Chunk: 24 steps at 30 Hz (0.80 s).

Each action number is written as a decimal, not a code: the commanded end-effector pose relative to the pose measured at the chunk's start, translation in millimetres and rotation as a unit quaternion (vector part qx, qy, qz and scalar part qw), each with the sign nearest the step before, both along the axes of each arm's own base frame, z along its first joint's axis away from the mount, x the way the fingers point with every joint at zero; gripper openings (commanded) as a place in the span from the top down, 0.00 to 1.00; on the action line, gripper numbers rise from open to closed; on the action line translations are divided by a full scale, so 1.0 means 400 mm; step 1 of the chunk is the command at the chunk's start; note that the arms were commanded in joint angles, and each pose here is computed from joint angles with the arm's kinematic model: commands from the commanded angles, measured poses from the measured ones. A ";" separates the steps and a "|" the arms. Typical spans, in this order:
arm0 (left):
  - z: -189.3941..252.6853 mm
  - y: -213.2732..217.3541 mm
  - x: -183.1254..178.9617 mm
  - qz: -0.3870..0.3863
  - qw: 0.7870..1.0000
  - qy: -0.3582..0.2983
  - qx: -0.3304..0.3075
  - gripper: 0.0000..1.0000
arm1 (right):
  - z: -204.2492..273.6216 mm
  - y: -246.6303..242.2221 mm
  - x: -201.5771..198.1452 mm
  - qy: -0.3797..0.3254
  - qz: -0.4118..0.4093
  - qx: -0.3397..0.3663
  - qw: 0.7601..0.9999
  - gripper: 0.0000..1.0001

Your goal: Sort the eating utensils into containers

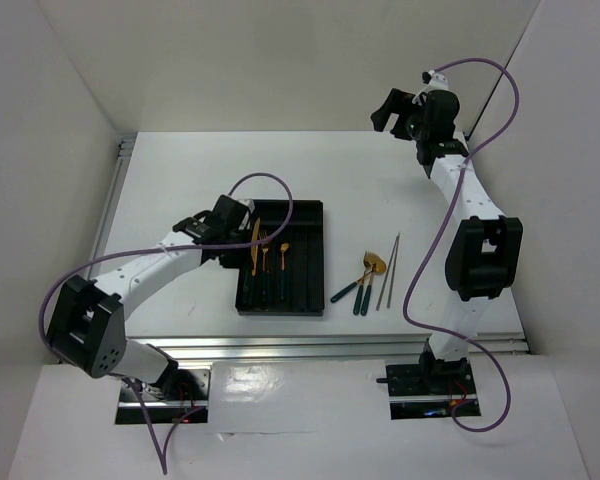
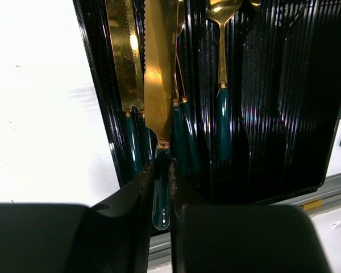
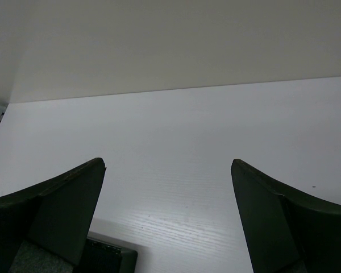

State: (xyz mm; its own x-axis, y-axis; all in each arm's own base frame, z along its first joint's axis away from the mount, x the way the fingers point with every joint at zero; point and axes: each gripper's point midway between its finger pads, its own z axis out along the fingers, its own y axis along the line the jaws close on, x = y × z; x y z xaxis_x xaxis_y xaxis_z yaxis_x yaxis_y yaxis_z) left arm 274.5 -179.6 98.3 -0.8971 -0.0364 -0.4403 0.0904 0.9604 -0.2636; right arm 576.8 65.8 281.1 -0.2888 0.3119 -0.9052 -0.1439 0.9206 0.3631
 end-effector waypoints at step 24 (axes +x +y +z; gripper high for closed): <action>-0.096 0.023 -0.001 0.073 0.994 0.068 0.041 0.96 | 0.069 -0.008 0.013 -0.033 0.000 -0.004 0.999 0.00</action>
